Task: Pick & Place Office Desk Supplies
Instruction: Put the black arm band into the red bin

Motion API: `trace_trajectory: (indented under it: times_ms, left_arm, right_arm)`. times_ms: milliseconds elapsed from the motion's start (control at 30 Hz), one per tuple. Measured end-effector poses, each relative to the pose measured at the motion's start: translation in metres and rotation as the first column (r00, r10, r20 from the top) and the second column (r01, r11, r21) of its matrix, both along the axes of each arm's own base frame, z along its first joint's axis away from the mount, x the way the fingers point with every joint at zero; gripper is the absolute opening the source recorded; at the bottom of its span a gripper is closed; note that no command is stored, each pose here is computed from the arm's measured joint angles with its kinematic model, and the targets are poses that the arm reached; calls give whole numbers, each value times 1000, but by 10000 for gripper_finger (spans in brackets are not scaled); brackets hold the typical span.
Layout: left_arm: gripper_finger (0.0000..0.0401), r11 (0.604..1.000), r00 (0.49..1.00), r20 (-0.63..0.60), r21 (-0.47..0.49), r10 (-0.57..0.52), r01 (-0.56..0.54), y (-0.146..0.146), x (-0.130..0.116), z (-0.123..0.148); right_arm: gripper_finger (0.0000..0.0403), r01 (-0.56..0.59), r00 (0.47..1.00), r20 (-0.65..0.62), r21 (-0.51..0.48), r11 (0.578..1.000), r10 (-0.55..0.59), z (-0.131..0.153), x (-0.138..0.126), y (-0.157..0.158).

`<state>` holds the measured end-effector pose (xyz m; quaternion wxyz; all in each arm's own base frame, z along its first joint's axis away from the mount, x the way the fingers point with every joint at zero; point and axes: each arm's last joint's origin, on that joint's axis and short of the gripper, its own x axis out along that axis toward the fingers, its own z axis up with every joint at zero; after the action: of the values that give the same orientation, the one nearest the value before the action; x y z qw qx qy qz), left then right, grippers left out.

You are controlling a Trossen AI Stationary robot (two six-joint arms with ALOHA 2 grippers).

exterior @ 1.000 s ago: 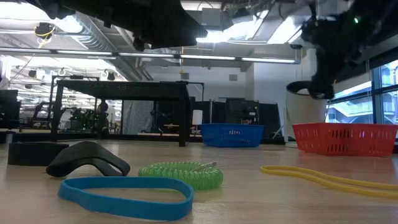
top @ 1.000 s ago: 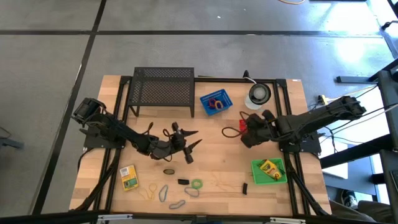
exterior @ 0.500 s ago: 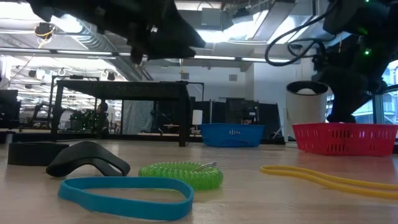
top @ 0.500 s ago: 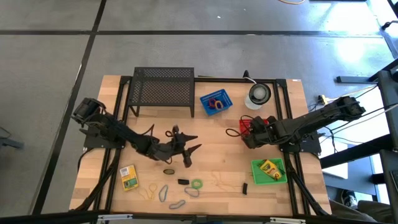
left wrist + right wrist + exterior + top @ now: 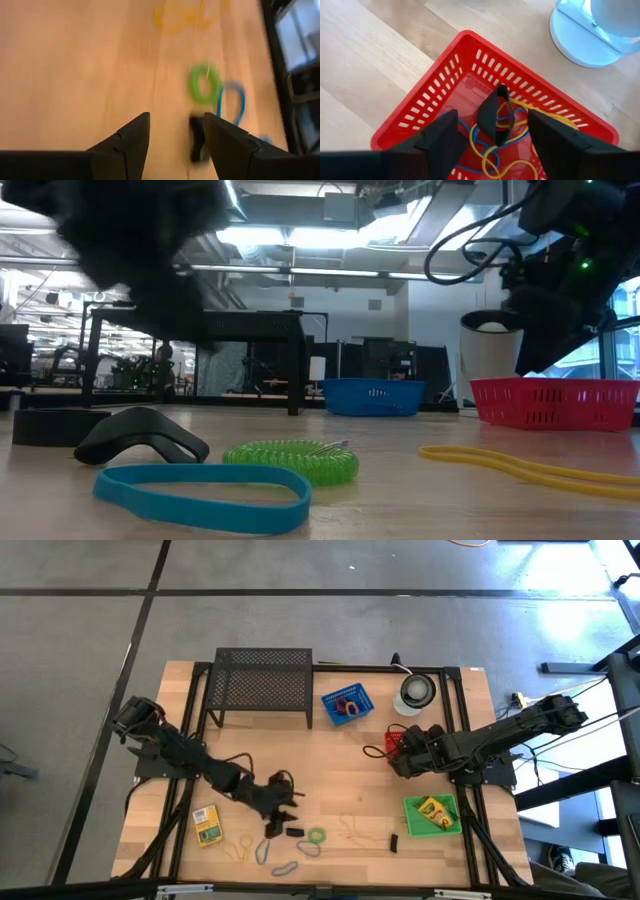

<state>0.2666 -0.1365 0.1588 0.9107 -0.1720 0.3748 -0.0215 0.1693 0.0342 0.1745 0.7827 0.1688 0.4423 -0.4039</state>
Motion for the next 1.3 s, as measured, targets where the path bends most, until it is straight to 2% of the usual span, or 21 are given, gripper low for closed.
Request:
trace_trajectory:
  times_ms: [133,333,467,667,800,1033,1200,1300]
  left_arm:
    - [180,1000,994,-112,15,-11,13,-12,-16,-8]
    - [180,974,984,-177,221,-14,53,-24,-37,-21]
    - [180,968,967,-256,245,20,44,-30,-45,-35]
    - [175,952,963,-266,302,35,49,-35,-47,-47]
    - [137,947,967,-254,316,29,54,-36,-48,-46]
    - [18,925,972,-219,348,-79,154,-42,-48,-44]
    - [9,901,976,-173,388,-135,194,-41,-45,-37]
    - [7,887,988,-101,437,-118,150,-36,-42,-24]
  right_arm:
    - [273,-1,1000,9,9,1000,1,0,1,0]
    - [285,-7,1000,26,27,1000,7,0,3,1]
    - [281,-10,1000,24,36,999,9,0,3,2]
    - [279,-10,1000,24,36,999,9,0,3,2]
    - [279,-10,1000,29,39,999,9,0,3,2]
    - [278,-9,999,42,29,1000,7,1,4,2]
    - [278,-25,998,61,-11,1000,26,2,6,2]
    - [278,-43,993,106,-72,996,51,4,11,1]
